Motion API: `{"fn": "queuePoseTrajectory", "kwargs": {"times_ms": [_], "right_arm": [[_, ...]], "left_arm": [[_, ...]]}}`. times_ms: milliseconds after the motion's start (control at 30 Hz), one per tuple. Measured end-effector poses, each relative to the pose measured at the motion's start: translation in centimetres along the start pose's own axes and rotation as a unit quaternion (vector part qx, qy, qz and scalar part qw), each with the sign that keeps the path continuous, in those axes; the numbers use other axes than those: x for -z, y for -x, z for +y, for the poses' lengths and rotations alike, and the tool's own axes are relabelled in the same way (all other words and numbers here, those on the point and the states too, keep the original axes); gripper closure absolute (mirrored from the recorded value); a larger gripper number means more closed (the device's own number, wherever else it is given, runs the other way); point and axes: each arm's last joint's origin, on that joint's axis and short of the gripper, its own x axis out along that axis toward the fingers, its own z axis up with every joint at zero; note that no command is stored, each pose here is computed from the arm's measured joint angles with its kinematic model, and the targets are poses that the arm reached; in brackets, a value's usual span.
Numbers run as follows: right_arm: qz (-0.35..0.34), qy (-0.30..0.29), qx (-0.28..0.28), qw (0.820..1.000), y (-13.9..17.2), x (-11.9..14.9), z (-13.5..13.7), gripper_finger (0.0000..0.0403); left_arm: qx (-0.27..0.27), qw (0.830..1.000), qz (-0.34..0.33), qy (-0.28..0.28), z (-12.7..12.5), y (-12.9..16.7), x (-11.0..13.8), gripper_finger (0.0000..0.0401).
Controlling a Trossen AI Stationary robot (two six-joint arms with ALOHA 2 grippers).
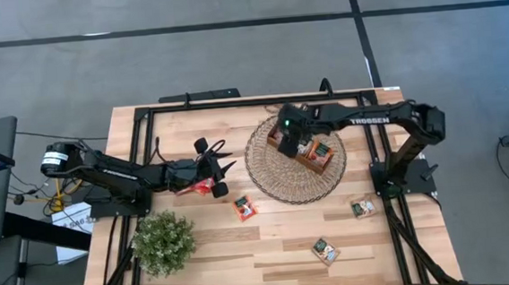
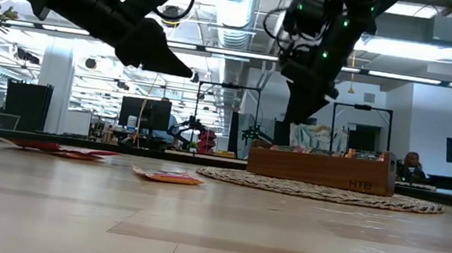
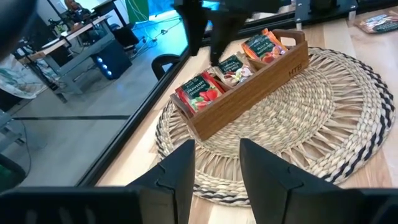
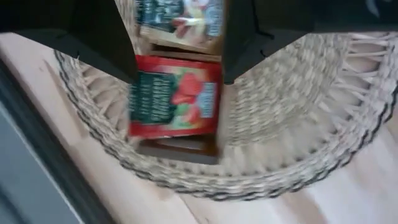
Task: Pick & Place Tea
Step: Put the brown tea bag into the middle section of the wooden organizer
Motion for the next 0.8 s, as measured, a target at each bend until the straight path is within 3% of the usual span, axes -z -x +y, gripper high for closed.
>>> {"fn": "queuePoseTrajectory", "kwargs": {"times_ms": [200,333,567,800], "right_arm": [[0.039,-0.044,0.003,0.998,-0.5,0.4,-3.4,0.0189],[0.065,-0.04,0.036,0.996,1.1,1.3,-3.9,0.0197],[0.004,-0.052,0.066,0.996,6.6,5.5,-1.6,0.0226],[-0.046,-0.068,-0.04,0.996,11.1,12.1,3.3,0.0257]], "left_arm": [[0.002,1.0,0.008,-0.004,0.0,0.0,0.2,0.0282],[0.003,1.0,0.014,-0.007,-0.1,0.0,0.3,0.0282],[0.012,0.999,0.033,0.012,-0.3,0.1,0.7,0.0282],[0.056,0.998,0.017,0.013,-1.1,0.5,0.4,0.0282]]}}
